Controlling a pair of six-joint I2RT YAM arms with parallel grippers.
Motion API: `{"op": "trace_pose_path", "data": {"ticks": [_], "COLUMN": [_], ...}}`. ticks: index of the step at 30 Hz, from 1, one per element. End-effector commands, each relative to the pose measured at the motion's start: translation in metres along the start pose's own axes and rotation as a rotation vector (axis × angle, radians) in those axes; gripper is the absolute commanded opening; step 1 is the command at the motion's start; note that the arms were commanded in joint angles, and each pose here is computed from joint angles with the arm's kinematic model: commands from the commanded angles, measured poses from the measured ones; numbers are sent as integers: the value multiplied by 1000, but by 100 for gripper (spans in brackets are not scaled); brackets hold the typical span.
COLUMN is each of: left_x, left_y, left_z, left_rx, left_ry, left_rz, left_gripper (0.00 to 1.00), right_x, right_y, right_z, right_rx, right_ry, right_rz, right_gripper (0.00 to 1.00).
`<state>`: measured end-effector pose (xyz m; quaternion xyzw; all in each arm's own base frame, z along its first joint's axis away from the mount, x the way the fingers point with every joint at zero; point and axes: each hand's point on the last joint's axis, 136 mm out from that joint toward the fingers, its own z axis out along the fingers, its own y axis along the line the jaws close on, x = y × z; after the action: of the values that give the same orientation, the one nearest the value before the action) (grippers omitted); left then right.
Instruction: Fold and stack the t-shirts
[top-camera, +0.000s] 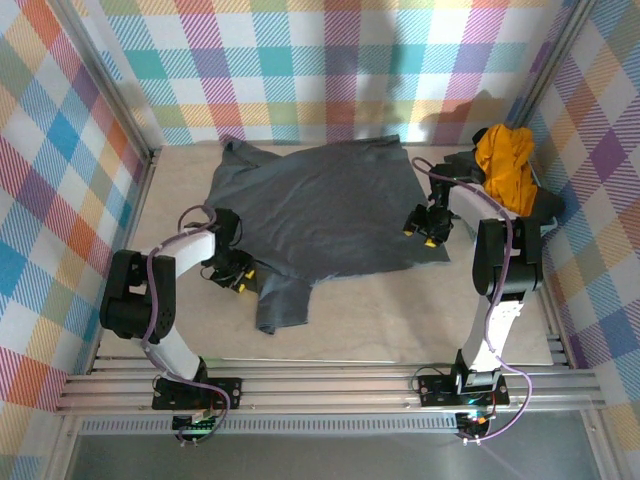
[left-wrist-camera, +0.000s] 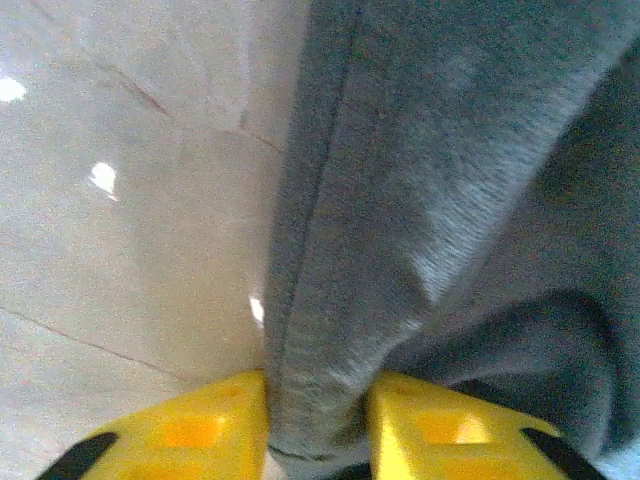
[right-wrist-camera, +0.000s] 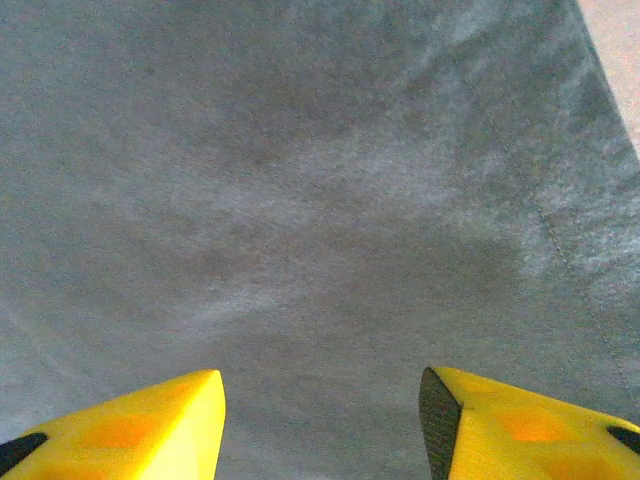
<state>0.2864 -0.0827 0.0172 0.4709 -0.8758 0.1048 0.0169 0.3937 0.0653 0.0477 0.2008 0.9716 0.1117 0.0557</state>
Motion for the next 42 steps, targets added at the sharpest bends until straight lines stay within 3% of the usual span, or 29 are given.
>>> {"op": "trace_pose_path", "data": {"ticks": [1, 4, 14, 19, 24, 27, 31, 35, 39, 42], "left_x": [-2, -15, -66, -87, -93, -79, -30, 31, 59, 65], "left_y": [3, 12, 40, 25, 9, 21, 32, 34, 28, 26], "left_z": [8, -7, -49, -63, -77, -91, -71, -35, -22, -14], "left_rx": [-19, -76, -147, -135, -93, -116, -42, 20, 51, 28], "left_ry": [-22, -101, -167, -182, -231, -275, -150, 27, 44, 46], "left_rz": [7, 52, 117, 220, 297, 284, 244, 169, 173, 206], "left_gripper": [10, 0, 0, 0, 30, 52, 46, 41, 44, 40], "right_x": [6, 5, -2, 0, -5, -7, 10, 59, 121, 174], "right_y": [-7, -16, -28, -24, -16, -8, 14, 50, 98, 138], "right_z": [2, 12, 33, 36, 24, 4, -19, -24, -18, -8], "right_rx": [26, 60, 122, 100, 63, 50, 25, -21, -175, -355], "right_ry": [16, 53, 141, 145, 84, 8, -50, -37, 26, 179], "right_rz": [-19, -15, 2, -11, -50, -92, -160, -260, -393, -491], "right_gripper": [55, 56, 56, 58, 59, 61, 62, 61, 61, 62]}}
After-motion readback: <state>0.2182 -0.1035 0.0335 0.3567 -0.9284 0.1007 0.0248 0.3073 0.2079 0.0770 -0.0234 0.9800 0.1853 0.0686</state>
